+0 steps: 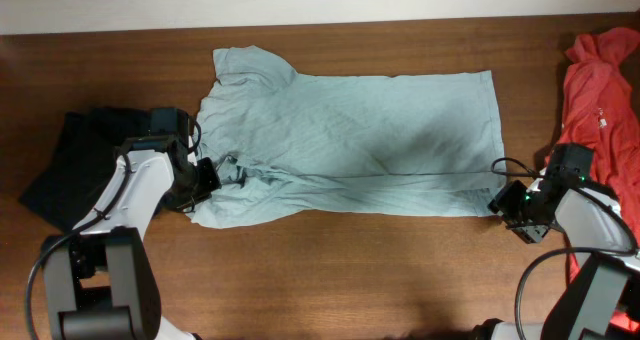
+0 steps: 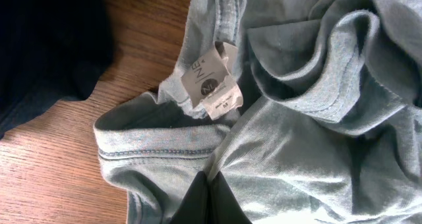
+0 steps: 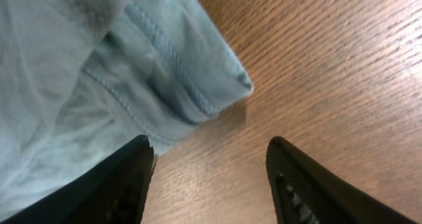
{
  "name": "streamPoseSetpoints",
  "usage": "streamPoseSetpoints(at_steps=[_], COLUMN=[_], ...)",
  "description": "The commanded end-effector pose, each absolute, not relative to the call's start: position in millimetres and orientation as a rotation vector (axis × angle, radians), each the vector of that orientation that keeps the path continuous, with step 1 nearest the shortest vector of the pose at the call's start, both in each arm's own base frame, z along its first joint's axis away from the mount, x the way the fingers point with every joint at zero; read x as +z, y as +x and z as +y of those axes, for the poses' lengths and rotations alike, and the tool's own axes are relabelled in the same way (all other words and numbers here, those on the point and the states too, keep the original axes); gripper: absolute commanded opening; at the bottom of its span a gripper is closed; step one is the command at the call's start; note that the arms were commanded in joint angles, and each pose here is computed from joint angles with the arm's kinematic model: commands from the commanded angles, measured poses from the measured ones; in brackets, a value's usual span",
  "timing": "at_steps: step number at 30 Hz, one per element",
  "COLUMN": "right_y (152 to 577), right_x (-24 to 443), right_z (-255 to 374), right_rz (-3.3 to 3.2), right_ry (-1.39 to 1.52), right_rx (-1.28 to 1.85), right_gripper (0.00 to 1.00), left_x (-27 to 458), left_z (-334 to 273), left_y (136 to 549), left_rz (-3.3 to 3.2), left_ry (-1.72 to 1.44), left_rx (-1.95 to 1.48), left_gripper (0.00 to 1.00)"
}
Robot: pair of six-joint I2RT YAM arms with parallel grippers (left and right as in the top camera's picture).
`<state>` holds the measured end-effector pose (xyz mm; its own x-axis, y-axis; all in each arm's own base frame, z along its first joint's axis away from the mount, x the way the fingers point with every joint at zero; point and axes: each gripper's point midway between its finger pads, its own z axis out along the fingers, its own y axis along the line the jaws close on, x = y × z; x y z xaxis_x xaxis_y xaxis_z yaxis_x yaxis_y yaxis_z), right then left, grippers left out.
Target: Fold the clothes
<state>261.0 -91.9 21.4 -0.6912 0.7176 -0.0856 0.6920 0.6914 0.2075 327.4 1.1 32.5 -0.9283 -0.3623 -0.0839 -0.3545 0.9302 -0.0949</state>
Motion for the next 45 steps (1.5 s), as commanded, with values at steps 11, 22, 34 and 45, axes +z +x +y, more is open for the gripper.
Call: streamPoseSetpoints(at_steps=[11,22,34,45], right_y=[267.7,267.1,297.2,284.2], right_x=[5.5,43.9,26.3,-8.9], right_z=[-70.4,-53.8,-28.0,-49.9], right_rz=[2.794,2.783,2.809,2.898], right_ry=[1.130,0.844,0.686,0.833], right_rx=[0.425,0.516,0.430,0.191], right_gripper=[0.49,0.39,0.30,0.09], left_x=[36.9,36.9,36.9,36.9], left_z=[5.8,5.9,5.9,7.2], left_y=[331.6,331.8,332.0,332.6], left_rz=[2.971,2.970,2.970,2.966], left_ry=[-0.539,-0.539,-0.536,-0.536], left_rx=[-0.098,-0.097,-0.093,-0.082], left_gripper=[0.04,0.04,0.04,0.04])
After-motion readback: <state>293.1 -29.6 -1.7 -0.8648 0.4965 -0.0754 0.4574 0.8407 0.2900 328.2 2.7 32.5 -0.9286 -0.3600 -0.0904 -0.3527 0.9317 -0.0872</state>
